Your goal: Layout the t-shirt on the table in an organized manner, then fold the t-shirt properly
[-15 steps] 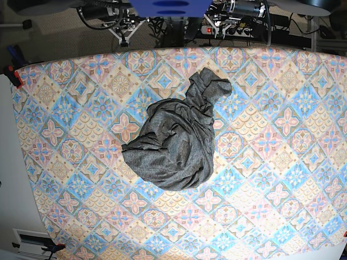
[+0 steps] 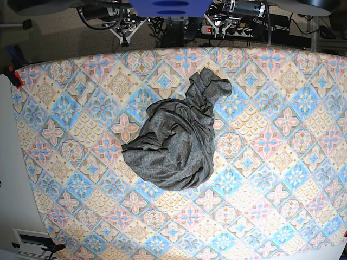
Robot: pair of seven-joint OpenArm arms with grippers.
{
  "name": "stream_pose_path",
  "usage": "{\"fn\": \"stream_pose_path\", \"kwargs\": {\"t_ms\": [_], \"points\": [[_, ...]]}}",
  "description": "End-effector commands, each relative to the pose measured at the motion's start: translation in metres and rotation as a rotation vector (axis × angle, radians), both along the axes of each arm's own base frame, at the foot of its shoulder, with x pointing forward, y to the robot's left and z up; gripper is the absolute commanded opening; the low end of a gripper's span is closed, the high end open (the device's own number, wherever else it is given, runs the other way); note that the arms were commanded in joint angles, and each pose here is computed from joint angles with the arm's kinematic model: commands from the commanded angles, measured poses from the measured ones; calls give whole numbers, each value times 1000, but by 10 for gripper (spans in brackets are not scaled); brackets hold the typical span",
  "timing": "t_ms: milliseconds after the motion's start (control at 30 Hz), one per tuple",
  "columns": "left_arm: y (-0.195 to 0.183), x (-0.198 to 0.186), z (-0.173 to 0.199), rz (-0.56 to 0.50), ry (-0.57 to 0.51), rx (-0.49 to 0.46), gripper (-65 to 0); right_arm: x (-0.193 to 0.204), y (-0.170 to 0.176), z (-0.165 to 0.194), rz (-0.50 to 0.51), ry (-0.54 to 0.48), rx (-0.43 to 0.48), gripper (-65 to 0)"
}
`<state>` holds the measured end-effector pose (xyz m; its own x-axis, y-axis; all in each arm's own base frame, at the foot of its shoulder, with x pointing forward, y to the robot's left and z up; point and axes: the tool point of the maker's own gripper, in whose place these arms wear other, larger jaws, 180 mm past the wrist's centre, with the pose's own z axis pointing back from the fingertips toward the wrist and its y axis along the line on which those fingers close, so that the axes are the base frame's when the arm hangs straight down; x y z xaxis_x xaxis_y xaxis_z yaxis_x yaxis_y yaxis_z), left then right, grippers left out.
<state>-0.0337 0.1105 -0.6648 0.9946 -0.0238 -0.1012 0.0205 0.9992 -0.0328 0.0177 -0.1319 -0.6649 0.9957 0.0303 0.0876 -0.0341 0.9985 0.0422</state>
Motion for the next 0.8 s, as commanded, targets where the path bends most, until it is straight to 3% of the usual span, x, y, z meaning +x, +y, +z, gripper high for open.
{"fn": "stream_pose_path", "kwargs": {"t_ms": [0,767], "points": [[-3,-4,0,-2,14,-2,-647,1,-1,0,2,-7,0,-650],[1,-2,0,-4,11,4,-650,1,-1,0,-5,-7,0,-649]]}}
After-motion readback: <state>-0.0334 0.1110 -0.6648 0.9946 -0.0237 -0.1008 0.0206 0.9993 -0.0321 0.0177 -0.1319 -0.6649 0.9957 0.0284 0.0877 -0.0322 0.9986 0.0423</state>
